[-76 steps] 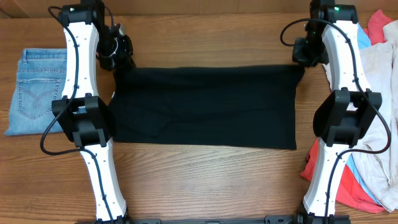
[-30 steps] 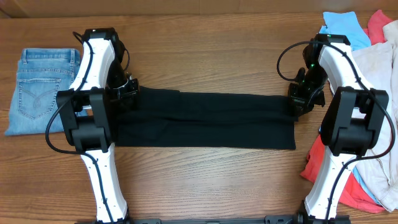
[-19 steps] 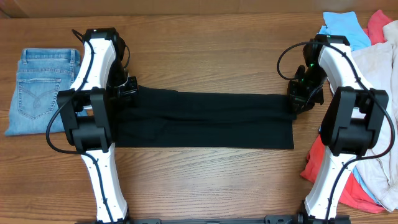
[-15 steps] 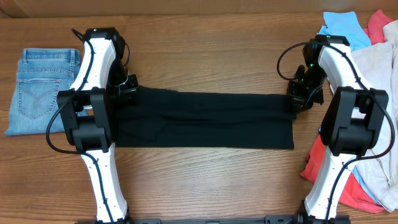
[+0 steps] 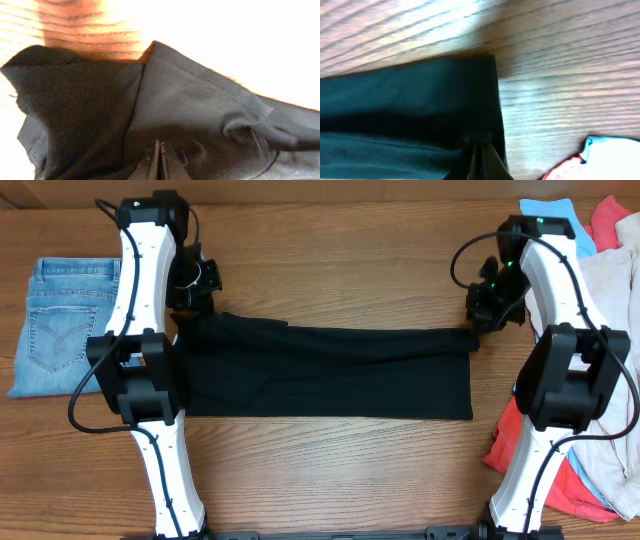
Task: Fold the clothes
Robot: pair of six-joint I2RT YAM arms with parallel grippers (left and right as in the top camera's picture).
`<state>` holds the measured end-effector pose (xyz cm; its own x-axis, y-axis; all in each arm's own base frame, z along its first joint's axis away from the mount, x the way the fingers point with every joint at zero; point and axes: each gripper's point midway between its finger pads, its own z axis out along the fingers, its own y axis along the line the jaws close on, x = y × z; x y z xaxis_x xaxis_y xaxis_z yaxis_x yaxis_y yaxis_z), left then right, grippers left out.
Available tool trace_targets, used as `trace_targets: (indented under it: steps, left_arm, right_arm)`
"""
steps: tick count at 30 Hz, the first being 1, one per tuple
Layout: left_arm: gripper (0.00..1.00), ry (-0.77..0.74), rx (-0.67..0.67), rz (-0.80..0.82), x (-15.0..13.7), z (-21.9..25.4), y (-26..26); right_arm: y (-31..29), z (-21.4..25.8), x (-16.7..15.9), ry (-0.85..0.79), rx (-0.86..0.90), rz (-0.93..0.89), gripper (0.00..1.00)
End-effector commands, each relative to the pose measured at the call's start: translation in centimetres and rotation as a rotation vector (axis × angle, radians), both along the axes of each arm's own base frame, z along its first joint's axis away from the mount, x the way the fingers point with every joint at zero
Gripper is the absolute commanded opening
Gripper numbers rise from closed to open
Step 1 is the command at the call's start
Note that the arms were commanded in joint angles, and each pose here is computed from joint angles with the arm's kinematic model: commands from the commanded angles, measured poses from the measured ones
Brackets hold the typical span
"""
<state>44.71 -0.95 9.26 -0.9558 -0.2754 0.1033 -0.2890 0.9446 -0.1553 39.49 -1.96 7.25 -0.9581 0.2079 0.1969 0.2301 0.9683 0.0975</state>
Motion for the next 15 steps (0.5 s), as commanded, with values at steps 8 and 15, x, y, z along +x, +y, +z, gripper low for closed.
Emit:
trace_targets:
  steps: [8,15]
  left_arm:
    - [0.04,0.071,0.072,0.03,-2.6,2.2,2.2]
    - [0.04,0.126,0.073,0.003,-3.7,1.1,1.7]
  right_arm:
    - [0.4,3.1,-1.4,0.012,0.009,0.018,0.04]
    - [0.6,2.2,-2.7,0.072,0.016,0.018,0.04]
